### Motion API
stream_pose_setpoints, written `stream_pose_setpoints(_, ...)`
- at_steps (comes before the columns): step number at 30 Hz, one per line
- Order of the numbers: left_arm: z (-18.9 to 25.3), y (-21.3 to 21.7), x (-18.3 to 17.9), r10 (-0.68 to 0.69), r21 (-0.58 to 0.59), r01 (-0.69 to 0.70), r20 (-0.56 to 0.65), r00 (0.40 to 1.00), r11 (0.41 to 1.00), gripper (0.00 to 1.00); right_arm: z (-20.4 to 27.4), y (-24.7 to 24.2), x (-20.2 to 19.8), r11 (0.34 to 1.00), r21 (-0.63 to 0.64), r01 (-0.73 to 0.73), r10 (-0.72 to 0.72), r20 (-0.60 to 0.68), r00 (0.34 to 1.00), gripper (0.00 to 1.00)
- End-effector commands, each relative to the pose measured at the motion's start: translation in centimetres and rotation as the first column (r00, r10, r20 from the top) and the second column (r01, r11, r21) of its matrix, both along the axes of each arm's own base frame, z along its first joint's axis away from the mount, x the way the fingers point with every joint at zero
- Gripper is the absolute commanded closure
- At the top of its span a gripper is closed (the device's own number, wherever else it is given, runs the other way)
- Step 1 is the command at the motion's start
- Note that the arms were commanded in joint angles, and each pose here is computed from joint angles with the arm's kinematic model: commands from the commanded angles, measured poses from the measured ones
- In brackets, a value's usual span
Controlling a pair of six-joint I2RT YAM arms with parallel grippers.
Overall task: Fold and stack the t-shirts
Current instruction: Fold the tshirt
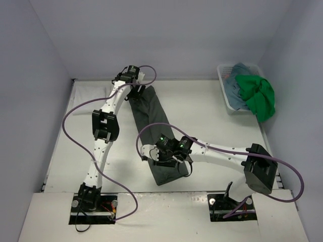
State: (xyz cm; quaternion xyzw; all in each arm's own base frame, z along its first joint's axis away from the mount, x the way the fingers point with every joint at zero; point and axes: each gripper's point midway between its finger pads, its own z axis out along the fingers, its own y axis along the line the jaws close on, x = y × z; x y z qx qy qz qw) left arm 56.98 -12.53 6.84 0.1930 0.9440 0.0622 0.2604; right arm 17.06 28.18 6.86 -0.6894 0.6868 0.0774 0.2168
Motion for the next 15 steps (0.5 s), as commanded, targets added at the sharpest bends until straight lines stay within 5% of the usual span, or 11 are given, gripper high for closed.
stream_pose_setpoints(1, 10.2, 0.4, 0.5, 0.005, -0.024, 0.000, 0.194, 0.981, 1.000, 0.27, 1.9, -0.2, 1.3, 0.999, 0.028, 0.041, -0.042, 0.031, 0.999, 0.72)
stream_pose_setpoints(6, 10.7, 0.9, -1.0, -0.007, -0.009, 0.009, 0.157, 0.988, 1.000, 0.27, 2.4, -0.9, 3.4, 0.996, 0.037, 0.079, -0.080, 0.050, 0.996, 1.00)
stream_pose_setpoints(15, 11.6, -4.2, -5.0, -0.149, -0.278, 0.165, 0.077, 0.986, 0.946, 0.27, 5.6, -1.5, 5.5, 0.985, 0.105, 0.139, -0.151, 0.116, 0.982, 1.00)
